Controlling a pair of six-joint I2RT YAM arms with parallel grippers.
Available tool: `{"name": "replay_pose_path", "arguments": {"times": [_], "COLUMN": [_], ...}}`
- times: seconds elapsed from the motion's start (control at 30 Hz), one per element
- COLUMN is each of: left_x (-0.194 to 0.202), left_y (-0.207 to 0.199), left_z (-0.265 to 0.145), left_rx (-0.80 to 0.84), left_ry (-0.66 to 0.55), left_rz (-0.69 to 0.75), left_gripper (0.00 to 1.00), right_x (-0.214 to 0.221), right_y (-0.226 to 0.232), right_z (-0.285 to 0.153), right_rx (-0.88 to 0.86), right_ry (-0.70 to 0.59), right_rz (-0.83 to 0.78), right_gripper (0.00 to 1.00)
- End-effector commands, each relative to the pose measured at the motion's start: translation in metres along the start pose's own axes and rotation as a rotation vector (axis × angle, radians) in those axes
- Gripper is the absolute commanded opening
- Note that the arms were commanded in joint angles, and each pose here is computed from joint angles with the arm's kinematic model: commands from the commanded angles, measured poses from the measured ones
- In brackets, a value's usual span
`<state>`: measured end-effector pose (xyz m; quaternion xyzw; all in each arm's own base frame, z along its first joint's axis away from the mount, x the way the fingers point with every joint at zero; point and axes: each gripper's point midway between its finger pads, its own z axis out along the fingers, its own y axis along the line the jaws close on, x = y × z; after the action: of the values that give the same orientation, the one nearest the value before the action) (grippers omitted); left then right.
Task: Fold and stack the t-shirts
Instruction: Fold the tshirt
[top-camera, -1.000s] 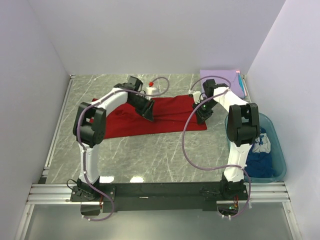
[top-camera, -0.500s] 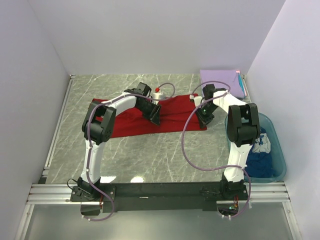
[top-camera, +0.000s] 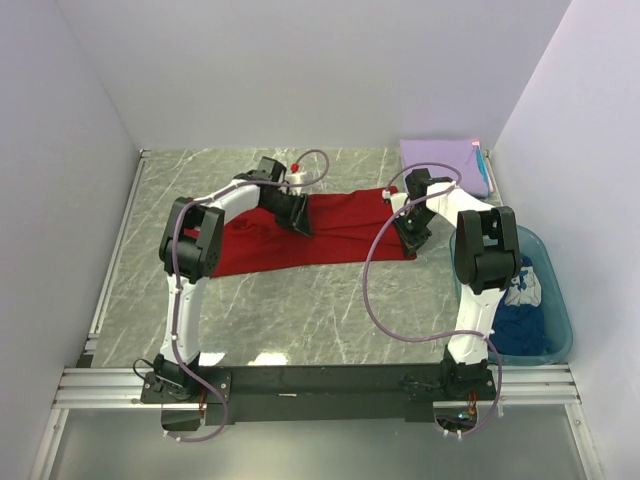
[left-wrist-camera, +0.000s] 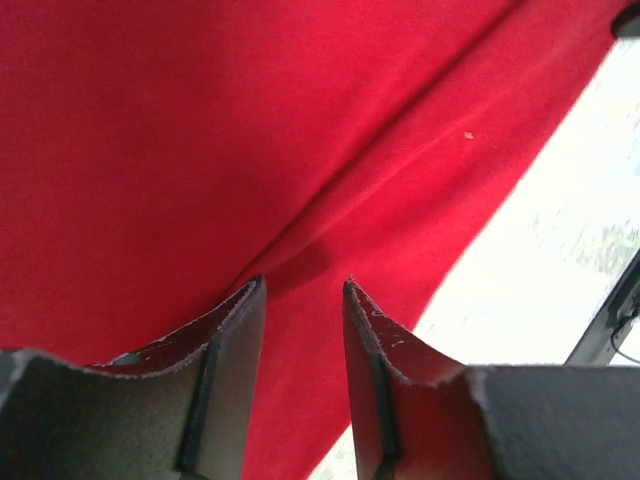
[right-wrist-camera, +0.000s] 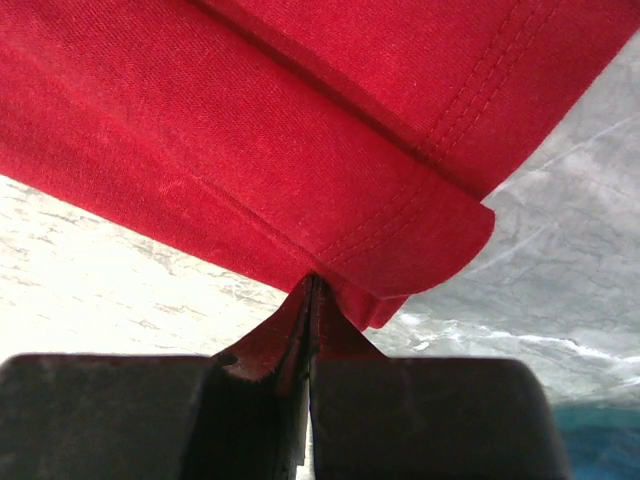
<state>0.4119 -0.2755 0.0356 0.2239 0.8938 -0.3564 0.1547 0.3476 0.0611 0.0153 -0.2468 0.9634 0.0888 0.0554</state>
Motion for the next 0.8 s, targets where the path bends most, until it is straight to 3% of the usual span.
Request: {"name": "replay_pose_path", "arguments": {"times": [0.0, 0.2, 0.37, 0.6, 0.77], "left_x": [-0.025, -0.043, -0.058, 0.002, 0.033], "left_y": [0.009, 0.043, 0.013, -0.003, -0.015], "left_z": [-0.018, -0.047, -0.083, -0.088, -0.08], "left_rx": [-0.024, -0.017, 0.028, 0.017, 0.013], "left_ry": [-0.084, -0.228, -0.284, -0.086, -0.019], "left_rz": [-0.013, -0.226, -0.077, 0.1, 0.159], "left_gripper": [0.44, 0.48, 0.49, 0.47, 0.47], "right_x": [-0.003, -0.005, -0.018, -0.055, -0.059], "right_y": [-0.02, -0.015, 0.001, 0.008, -0.004], "right_z": [-0.001, -0.005, -0.022, -0.05, -0.036], "right_rx": [0.09, 0.064, -0.007, -0.025, -0.003], "right_ry": [-0.004, -0.021, -0.102, -0.239, -0.186], "right_rz": [-0.001, -0.001, -0.026, -0.035, -0.036], "right_gripper": [0.01, 0.05, 0.18, 0.18, 0.22]}}
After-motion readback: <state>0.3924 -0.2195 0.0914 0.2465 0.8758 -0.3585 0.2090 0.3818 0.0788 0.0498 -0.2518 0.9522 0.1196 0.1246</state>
